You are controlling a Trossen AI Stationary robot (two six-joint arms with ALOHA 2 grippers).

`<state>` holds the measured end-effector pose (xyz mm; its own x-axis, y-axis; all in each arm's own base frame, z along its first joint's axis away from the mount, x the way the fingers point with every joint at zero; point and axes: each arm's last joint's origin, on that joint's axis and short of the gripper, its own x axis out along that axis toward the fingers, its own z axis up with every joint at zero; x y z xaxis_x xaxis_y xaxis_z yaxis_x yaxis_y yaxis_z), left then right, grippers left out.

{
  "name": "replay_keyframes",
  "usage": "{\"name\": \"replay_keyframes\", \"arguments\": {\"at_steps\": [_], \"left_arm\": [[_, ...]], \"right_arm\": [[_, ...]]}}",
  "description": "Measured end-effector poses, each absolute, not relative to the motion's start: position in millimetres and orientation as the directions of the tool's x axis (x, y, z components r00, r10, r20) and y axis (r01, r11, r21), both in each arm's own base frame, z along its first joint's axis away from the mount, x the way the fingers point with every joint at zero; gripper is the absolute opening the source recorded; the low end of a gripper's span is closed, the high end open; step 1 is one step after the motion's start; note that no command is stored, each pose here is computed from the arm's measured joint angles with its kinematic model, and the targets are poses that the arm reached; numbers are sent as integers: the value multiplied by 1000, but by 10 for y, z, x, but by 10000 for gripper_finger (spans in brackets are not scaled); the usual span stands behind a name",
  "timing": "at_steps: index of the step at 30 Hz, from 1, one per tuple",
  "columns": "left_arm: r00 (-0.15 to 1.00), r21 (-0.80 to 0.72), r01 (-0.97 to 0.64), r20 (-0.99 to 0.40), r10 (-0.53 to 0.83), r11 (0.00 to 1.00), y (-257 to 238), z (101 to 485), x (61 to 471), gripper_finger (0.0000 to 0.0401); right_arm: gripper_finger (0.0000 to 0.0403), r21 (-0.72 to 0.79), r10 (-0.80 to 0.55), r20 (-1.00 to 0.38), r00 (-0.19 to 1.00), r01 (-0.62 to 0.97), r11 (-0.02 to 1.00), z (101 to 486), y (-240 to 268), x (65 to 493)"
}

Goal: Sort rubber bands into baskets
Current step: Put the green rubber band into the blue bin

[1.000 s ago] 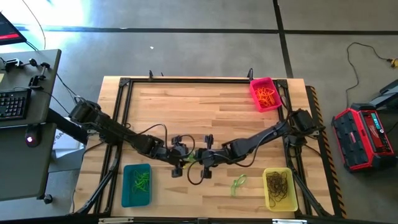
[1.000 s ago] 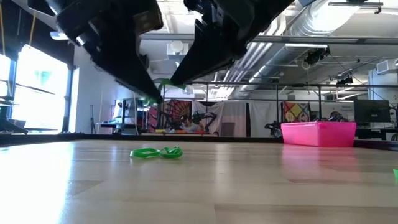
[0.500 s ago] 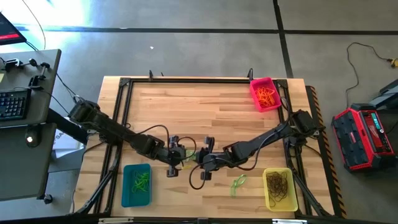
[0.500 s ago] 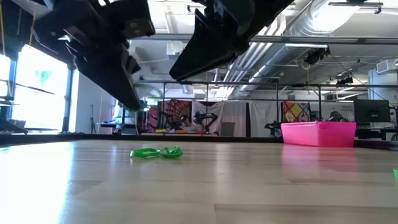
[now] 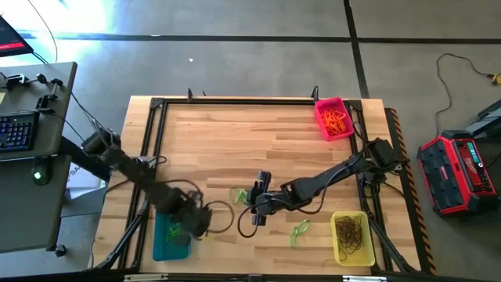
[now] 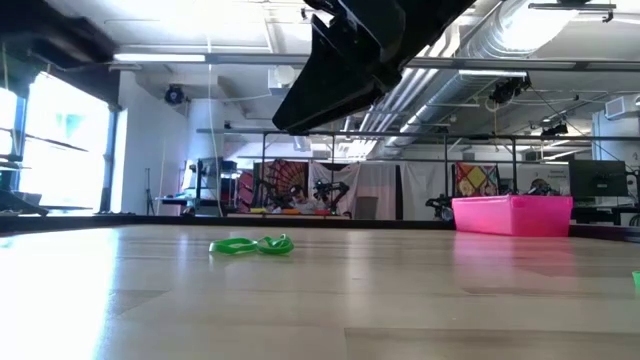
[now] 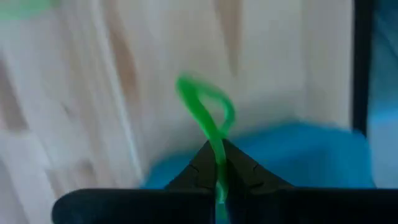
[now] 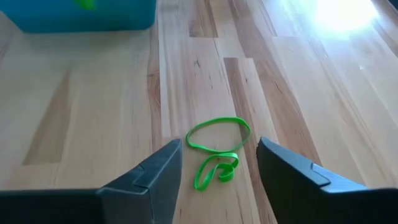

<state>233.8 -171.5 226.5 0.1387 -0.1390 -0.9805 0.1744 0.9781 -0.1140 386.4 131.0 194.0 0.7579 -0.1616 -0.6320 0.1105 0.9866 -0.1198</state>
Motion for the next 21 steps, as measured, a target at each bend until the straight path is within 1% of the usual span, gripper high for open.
{"name": "replay_keyframes", "arguments": {"at_steps": [3,11,14,17,21], "left_arm": [[67,-151,187,-984,-166,971,-1864,2292,2140,1],[-12,-203,125,-979,-203,971,-2187,2230,1749,0],[-25,-209,105,-978,-207,972,-2245,2134,1641,0],[-37,-241,90,-970,-239,966,-2271,1979,1568,0],[-56,-214,50,-976,-211,976,-2206,1801,1501,0]], "right_arm": [[197,-119,-163,-632,758,112,986,1941,1302,3867],[197,-119,-164,-631,758,113,986,1942,1299,3868],[197,-125,-172,-627,759,121,985,1944,1296,3869],[197,-150,-214,-611,762,154,977,1950,1285,3871],[197,-157,-231,-605,762,170,973,1953,1263,3879]]}}
